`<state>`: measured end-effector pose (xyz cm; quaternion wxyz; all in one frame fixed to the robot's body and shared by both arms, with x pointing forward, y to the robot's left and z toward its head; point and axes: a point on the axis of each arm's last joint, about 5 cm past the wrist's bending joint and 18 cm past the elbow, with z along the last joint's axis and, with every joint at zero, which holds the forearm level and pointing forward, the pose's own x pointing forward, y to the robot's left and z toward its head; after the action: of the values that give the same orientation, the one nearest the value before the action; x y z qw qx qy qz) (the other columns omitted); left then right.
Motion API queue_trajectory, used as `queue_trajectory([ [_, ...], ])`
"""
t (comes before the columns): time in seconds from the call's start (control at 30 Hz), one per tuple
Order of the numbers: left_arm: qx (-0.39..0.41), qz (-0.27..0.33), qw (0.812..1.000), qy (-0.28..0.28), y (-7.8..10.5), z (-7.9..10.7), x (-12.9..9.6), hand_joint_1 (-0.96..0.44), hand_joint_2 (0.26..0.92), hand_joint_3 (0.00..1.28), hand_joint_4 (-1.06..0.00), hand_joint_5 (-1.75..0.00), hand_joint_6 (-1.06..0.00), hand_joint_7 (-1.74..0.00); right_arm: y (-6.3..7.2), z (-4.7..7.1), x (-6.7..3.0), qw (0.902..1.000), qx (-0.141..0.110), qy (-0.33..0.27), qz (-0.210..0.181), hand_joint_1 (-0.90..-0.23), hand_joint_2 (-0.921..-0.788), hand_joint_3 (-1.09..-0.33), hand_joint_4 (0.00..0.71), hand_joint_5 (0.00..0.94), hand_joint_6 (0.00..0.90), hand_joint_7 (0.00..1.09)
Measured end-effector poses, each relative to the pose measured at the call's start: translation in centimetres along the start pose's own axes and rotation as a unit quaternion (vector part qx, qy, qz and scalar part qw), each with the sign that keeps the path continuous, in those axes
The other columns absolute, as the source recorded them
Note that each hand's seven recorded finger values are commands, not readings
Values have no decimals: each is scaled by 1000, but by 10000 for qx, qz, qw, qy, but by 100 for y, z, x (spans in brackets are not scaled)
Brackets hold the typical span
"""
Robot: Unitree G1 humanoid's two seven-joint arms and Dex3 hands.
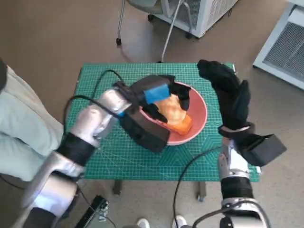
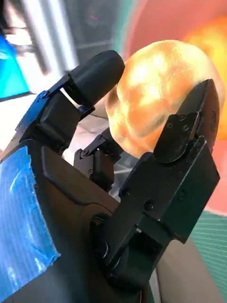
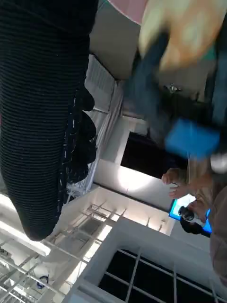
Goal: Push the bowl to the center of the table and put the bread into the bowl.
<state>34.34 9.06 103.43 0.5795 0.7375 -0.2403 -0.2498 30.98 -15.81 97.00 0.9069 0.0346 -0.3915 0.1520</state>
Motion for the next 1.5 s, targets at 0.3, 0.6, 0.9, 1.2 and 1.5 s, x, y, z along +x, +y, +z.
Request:
queue_trajectory([
  [0.3, -244, -620, 9974, 257, -59, -25, 24, -110, 915, 84, -232, -115, -389, -256, -27, 16, -26, 10000, -50, -33, -57, -477, -921, -601, 411, 2, 76, 804],
  [0.6, -595, -904, 9935, 364, -37, -48, -1, -123, 898, 30, -107, -4, -255, -14, -107, 49, -44, 9993, -270, -95, -244, -478, -921, -606, 406, 0, 74, 803],
  [0.9, -1213, -667, 9900, 264, -105, -71, -82, -145, 894, 16, -100, -13, -300, -31, -136, 63, -19, 9991, -320, -100, -268, -473, -921, -612, 398, 0, 71, 803],
  [1.2, -1636, -287, 9861, 69, -35, -228, -249, -53, 918, 36, -349, -83, -496, -155, -197, 109, 32, 9988, -393, -127, -247, -461, -921, -620, 408, 6, 78, 811],
  [1.5, -3254, 1113, 9389, -116, 23, -547, -588, -119, 920, 60, -503, -117, -354, -719, -226, 165, 82, 9977, -580, -281, -223, -453, -921, -657, 389, 0, 60, 801],
])
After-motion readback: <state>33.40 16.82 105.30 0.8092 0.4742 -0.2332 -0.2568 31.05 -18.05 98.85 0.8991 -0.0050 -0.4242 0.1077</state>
